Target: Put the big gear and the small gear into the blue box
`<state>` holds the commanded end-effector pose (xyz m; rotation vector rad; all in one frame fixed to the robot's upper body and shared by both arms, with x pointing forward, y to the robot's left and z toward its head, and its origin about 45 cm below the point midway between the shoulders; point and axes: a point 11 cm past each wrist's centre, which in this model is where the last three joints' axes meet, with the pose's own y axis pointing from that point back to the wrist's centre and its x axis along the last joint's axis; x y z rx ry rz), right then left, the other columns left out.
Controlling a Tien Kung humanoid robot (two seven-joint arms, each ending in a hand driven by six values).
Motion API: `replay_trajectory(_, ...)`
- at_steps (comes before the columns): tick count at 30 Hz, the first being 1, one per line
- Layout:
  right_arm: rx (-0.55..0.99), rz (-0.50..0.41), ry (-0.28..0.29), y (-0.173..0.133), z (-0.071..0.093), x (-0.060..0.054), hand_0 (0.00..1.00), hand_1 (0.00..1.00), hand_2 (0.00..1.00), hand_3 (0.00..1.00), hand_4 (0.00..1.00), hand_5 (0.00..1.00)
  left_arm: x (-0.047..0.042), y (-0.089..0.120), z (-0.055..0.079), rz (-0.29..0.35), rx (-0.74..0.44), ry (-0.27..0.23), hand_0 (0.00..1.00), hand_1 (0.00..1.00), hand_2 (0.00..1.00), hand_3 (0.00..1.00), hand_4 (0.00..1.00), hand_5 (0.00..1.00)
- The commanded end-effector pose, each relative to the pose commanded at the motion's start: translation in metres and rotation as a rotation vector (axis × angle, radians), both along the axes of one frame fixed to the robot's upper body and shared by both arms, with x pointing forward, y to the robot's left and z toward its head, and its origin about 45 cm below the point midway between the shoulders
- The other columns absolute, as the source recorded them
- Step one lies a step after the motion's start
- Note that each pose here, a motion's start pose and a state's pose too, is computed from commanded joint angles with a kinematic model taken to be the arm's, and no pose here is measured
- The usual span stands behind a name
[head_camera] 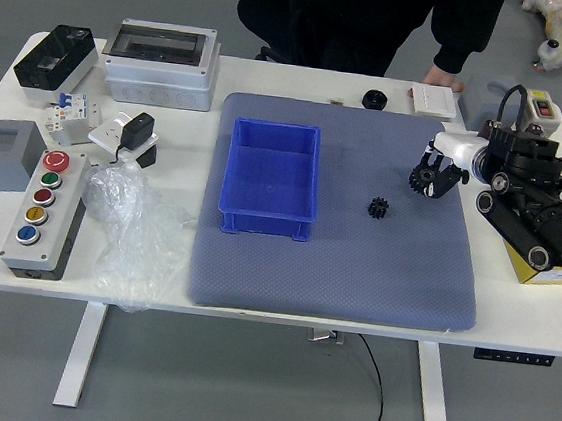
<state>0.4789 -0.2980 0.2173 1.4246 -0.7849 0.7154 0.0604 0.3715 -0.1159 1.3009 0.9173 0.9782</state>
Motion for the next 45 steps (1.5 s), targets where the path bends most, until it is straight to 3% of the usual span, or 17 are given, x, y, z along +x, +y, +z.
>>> replay_trajectory(10, -0.032, 0.053, -0.012, 0.014, 0.019, 0.001, 0.354, 0.358, 0.440, 0.591, 0.597, 0.087, -0.0032, 0.009, 0.002, 0.002, 0.016, 0.007, 0.861, 0.830, 0.826, 0.779, 0.601, 0.375)
replay_trajectory(33, -0.074, 0.272, -0.083, 0.088, 0.057, -0.012, 0.358, 0.360, 0.439, 0.595, 0.573, 0.101, -0.0096, 0.017, 0.003, 0.001, 0.030, 0.020, 0.861, 0.830, 0.826, 0.777, 0.600, 0.375)
replay_trajectory(45, -0.055, 0.337, -0.089, 0.122, 0.062, -0.014, 0.358, 0.360, 0.438, 0.596, 0.570, 0.114, -0.0107, 0.020, 0.004, -0.005, 0.035, 0.024, 0.861, 0.830, 0.827, 0.777, 0.600, 0.375)
